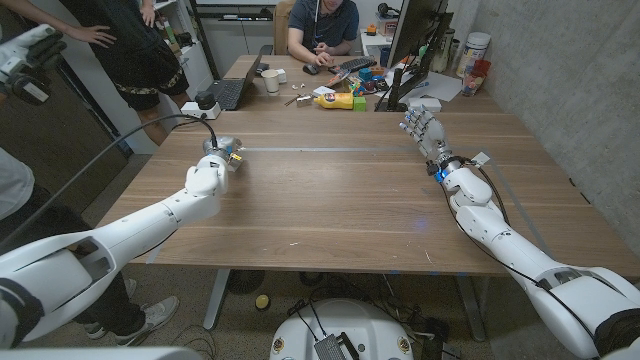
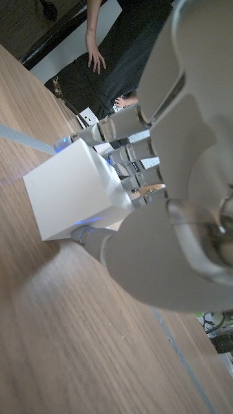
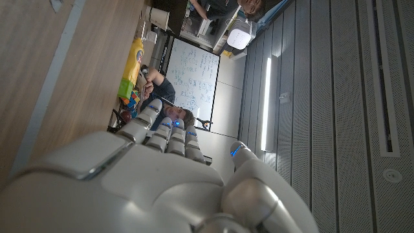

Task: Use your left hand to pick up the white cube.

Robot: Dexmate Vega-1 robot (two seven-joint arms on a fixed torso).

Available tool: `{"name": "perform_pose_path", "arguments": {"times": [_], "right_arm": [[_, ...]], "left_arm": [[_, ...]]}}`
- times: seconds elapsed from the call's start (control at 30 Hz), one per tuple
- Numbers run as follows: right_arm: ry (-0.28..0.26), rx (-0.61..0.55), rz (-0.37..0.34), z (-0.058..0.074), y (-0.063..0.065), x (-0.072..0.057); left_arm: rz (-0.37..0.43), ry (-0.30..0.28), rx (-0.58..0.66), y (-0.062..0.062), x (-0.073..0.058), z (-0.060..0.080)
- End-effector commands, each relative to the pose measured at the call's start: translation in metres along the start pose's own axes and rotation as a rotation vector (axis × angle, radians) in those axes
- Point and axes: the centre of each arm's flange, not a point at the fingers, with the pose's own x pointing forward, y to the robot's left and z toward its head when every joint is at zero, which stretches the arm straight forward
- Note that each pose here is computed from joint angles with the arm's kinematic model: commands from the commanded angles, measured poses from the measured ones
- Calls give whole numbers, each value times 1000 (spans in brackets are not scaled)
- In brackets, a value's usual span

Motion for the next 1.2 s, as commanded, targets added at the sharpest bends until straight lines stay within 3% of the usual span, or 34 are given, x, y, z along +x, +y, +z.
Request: {"name": "perform_pose_path", "arguments": {"times": [0.03,0.4,0.77,1.2], "right_arm": [[2,-1,-7,-1,-2,-2],[-4,2,-8,-1,-3,-6],[-7,14,-3,-1,-4,-10],[-6,11,-3,0,-4,-15]], "left_arm": [[12,6,-1,1,-1,2],[46,2,11,8,-7,3],[117,-8,12,25,-23,6],[145,-2,8,31,-28,5]]}}
